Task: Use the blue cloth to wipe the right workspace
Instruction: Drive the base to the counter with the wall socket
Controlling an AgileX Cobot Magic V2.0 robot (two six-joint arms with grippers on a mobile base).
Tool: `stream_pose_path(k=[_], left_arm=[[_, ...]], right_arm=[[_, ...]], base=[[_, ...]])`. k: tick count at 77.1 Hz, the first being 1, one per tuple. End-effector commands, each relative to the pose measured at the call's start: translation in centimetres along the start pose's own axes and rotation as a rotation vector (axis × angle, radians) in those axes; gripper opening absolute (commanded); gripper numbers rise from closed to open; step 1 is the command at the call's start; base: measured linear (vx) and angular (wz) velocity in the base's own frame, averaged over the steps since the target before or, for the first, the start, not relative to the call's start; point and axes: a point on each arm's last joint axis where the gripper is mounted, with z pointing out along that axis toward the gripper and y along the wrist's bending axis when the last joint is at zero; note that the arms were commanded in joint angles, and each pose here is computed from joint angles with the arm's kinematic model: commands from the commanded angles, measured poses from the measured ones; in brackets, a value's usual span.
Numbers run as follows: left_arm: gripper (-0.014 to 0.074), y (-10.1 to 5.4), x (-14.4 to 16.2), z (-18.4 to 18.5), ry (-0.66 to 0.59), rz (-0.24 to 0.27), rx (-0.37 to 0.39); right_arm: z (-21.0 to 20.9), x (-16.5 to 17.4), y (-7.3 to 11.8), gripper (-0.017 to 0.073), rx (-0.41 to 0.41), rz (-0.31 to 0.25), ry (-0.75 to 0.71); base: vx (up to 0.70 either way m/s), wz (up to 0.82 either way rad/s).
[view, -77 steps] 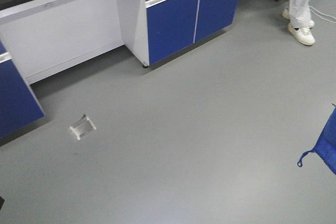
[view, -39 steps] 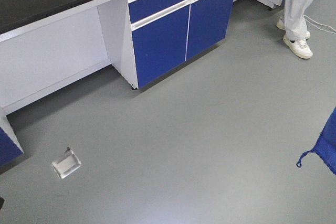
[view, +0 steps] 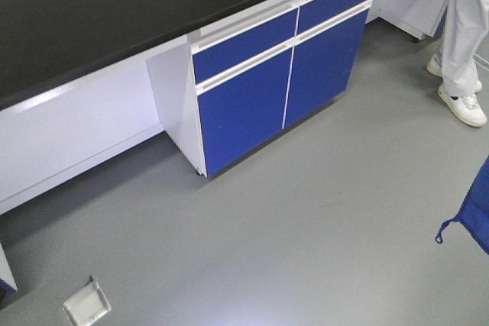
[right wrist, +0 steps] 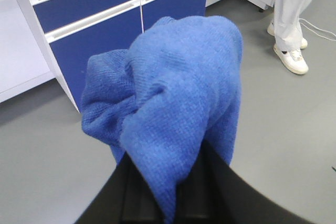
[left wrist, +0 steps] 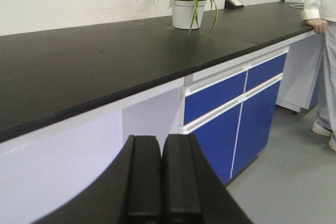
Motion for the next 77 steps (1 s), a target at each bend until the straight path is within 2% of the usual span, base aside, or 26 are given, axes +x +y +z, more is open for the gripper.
stream_pose_path(k=[1,26,77], left_arm=[[-0.0006,-0.06,-1.64,-0.29,-0.118,-0.002,0.001],[-0.0006,-0.06,-1.64,-0.29,-0.118,-0.002,0.001],[-0.0006,-0.06,-1.64,-0.29,-0.118,-0.002,0.001]], right_arm=[[-0.41,-1.31,-0.08,-0.0004,0.007,-0.016,-0.089],[-0.41,-1.28,-0.08,-0.0004,0.007,-0.016,-0.086],[-0.41,-1.3,-0.08,-0.0004,0.008,-0.016,-0.088]], base=[[0.44,0.07],[0.43,0.24],[0.4,0.58]])
